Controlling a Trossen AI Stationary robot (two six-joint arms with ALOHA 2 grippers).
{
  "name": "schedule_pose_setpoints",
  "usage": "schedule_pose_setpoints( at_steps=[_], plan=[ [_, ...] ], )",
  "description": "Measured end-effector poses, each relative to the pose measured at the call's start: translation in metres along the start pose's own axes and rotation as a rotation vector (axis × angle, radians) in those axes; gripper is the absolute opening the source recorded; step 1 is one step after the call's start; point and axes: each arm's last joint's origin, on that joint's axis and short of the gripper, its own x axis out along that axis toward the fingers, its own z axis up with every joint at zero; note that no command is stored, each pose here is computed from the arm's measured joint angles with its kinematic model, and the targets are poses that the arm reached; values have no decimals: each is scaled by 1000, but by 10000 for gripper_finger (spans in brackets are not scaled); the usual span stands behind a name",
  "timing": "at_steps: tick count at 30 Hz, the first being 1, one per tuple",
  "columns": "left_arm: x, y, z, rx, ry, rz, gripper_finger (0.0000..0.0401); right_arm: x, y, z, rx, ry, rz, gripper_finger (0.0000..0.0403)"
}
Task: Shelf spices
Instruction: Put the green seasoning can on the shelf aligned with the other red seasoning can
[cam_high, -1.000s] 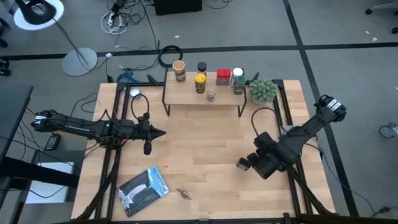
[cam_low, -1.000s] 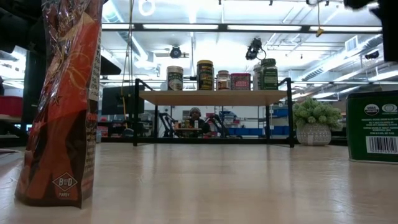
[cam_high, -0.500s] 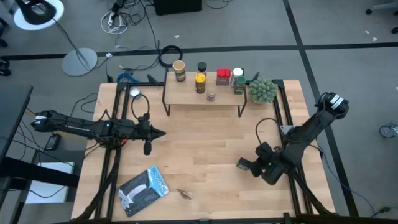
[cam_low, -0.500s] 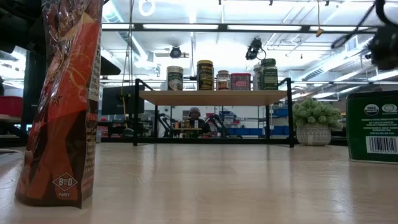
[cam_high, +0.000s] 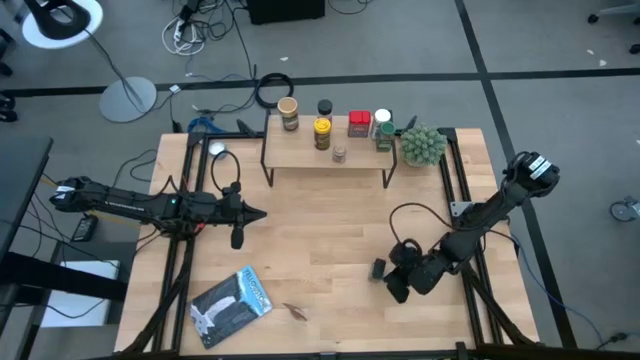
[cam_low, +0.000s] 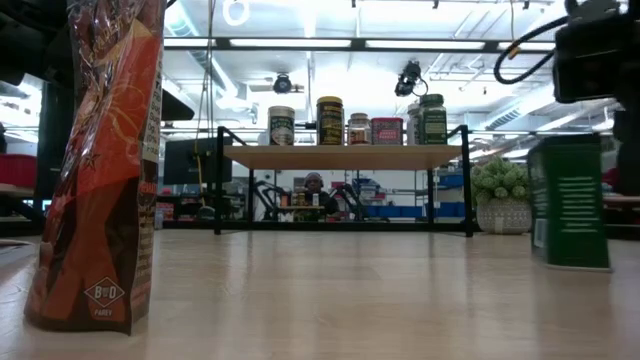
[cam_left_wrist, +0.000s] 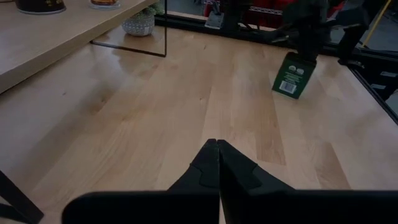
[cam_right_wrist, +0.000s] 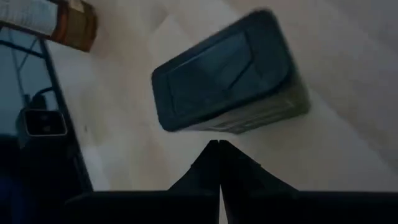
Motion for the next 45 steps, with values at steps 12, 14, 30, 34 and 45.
schedule_pose_setpoints(
  at_steps=[12, 14, 30, 34, 45],
  plan=[
    [0, 0, 0, -1, -3, 0, 0, 11, -6, 32, -4, -83, -22, 0],
    [0, 0, 1, 1, -9, 6, 0, 12, -8, 41, -22, -131, -32, 0],
    [0, 0, 1, -1, -15, -6, 0, 15, -15, 53, 64, -25, -43, 0],
    [0, 0, 2, 0, -15, -5, 0, 14, -9, 48, 143, 9, 5, 0],
    [0, -1, 5, 15, -50, -26, 0, 55, 0, 44, 171, 2, 130, 0]
  ],
)
